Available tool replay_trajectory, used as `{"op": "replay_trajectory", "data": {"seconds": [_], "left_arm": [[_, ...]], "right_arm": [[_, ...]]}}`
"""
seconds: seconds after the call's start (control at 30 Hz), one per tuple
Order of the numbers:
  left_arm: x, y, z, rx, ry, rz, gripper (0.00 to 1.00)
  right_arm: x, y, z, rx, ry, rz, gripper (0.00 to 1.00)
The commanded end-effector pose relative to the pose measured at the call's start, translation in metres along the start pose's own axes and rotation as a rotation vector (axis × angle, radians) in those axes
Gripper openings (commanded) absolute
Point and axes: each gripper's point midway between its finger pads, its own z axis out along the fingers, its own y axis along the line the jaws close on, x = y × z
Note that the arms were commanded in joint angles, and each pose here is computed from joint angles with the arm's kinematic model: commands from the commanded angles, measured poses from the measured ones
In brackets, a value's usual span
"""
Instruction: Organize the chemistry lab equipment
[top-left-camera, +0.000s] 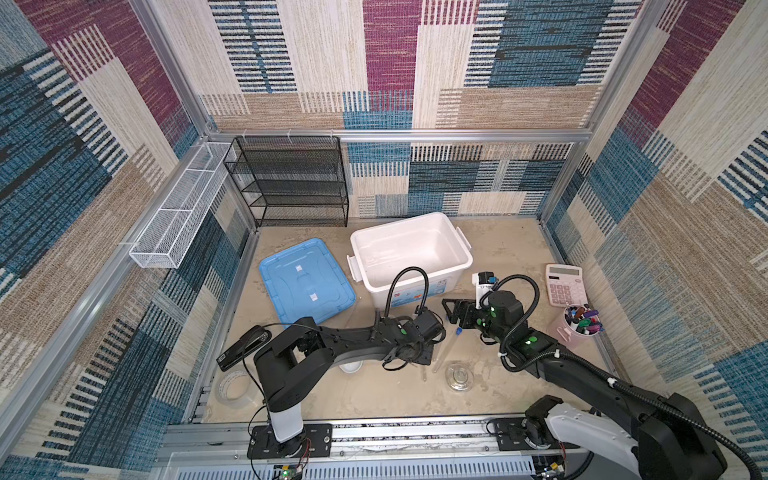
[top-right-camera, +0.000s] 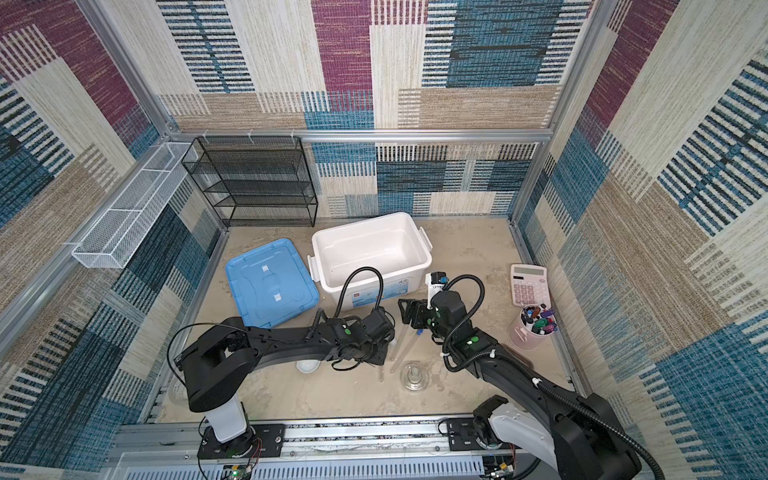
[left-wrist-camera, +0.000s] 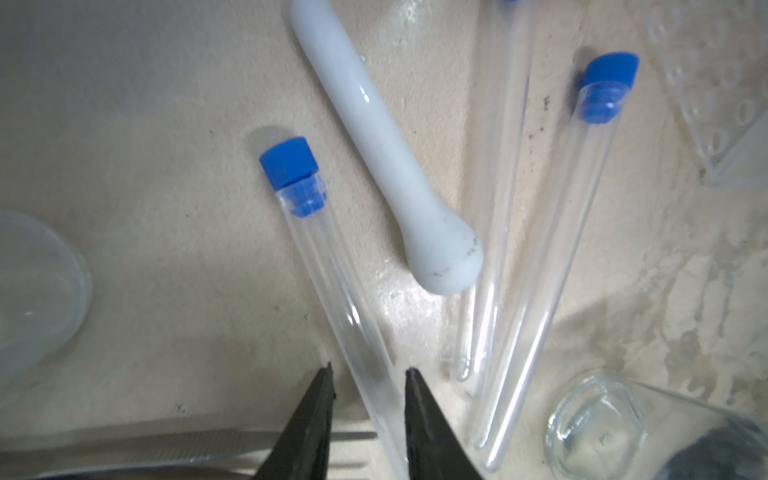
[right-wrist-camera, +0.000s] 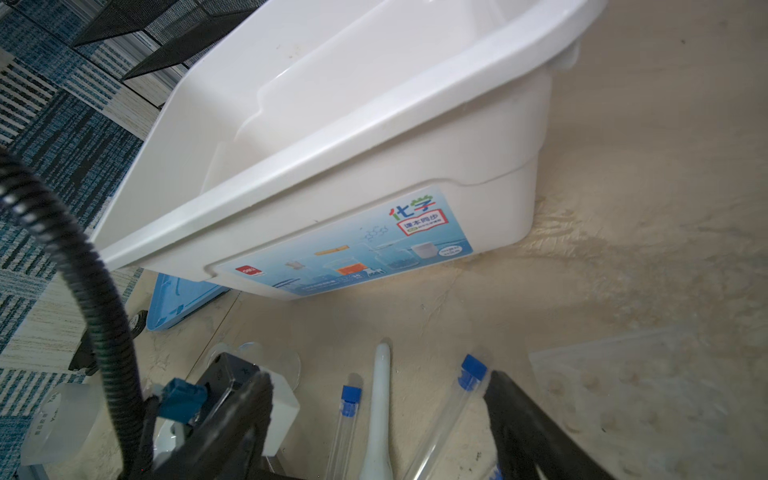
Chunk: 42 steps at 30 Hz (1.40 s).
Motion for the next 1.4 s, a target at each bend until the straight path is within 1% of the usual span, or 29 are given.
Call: {"op": "replay_trajectory", "data": {"seconds": [0.0, 0.2, 0.27, 0.63, 0.77, 0.87, 1.0, 1.1, 1.23, 1.37], "left_arm": [[0.001, 0.005, 0.001, -0.031, 0.008, -0.011, 0.32], [0.001, 0.006, 0.003, -0.040, 0.010, -0.019, 0.27], [0.001, 0.006, 0.004, -0.041, 0.010, -0.022, 0.23], [-0.001, 0.006, 0.006, -0.039, 0.004, -0.034, 0.18], [-0.003, 0.007, 0.004, -0.040, -0.012, -0.039, 0.16], [-0.010, 0.004, -0.003, -0.020, -0.047, -0.044, 0.15], [-0.025, -0.001, -0.019, 0.016, -0.134, -0.037, 0.14], [-0.036, -0.005, -0.034, 0.036, -0.194, 0.001, 0.14], [-0.049, -0.008, -0.050, 0.044, -0.255, 0.066, 0.13], [-0.057, -0.010, -0.061, 0.057, -0.322, 0.113, 0.13]], "right_arm": [[0.001, 0.000, 0.000, -0.007, 0.006, -0.011, 0.83], [0.001, -0.001, -0.001, -0.009, 0.005, -0.008, 0.83], [0.001, -0.002, -0.002, -0.009, 0.004, -0.007, 0.83], [-0.001, -0.004, -0.006, -0.005, -0.006, -0.003, 0.83], [0.002, -0.002, -0.005, -0.026, 0.001, -0.002, 0.82], [0.005, 0.008, -0.005, -0.087, 0.009, -0.015, 0.81], [0.010, 0.016, -0.003, -0.136, 0.045, -0.034, 0.76], [0.012, 0.022, -0.002, -0.172, 0.067, -0.041, 0.74], [0.013, 0.029, 0.000, -0.240, 0.101, -0.019, 0.72], [0.011, 0.045, -0.001, -0.334, 0.116, -0.012, 0.70]]}}
